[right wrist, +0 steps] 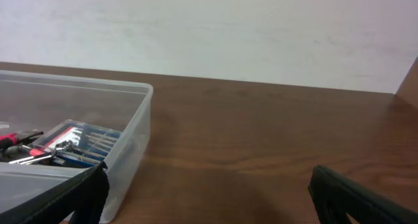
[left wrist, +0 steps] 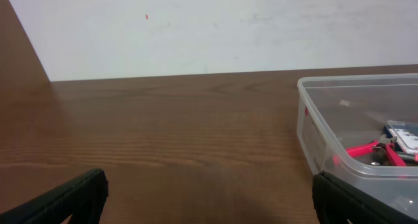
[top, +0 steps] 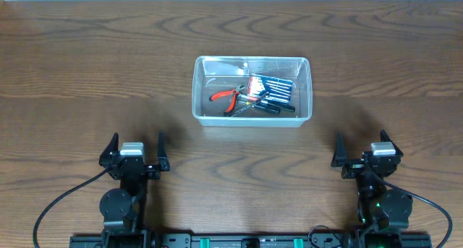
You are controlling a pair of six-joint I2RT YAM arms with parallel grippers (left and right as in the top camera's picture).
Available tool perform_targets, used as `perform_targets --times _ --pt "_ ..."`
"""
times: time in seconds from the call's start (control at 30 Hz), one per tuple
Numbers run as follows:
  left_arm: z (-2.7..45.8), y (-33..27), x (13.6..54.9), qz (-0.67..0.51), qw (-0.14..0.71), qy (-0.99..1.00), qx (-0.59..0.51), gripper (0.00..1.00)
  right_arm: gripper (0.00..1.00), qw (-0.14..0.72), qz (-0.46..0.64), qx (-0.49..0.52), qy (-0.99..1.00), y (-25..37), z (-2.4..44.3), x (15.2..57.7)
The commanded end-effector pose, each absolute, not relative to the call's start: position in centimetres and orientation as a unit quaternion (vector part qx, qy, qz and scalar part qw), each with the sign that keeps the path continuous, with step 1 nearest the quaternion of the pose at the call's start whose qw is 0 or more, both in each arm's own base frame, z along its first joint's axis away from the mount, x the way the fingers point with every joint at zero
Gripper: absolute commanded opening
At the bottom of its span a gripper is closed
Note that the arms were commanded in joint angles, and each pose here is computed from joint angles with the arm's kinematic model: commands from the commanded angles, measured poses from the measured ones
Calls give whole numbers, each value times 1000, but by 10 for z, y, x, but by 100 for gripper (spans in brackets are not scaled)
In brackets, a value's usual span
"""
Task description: Pack container
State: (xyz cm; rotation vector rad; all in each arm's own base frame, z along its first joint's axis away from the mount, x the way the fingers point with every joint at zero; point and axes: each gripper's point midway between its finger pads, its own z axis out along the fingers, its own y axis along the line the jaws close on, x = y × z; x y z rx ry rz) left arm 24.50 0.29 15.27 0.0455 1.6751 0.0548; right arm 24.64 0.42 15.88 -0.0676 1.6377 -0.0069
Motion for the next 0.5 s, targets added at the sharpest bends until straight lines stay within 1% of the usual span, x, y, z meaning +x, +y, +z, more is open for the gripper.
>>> perform_targets --times 0.0,0.47 --pt "138 3 244 23 651 758 20 98 99 683 -2 -42 729 9 158 246" --pt "138 3 244 23 651 758 20 98 99 683 -2 -42 729 9 158 246"
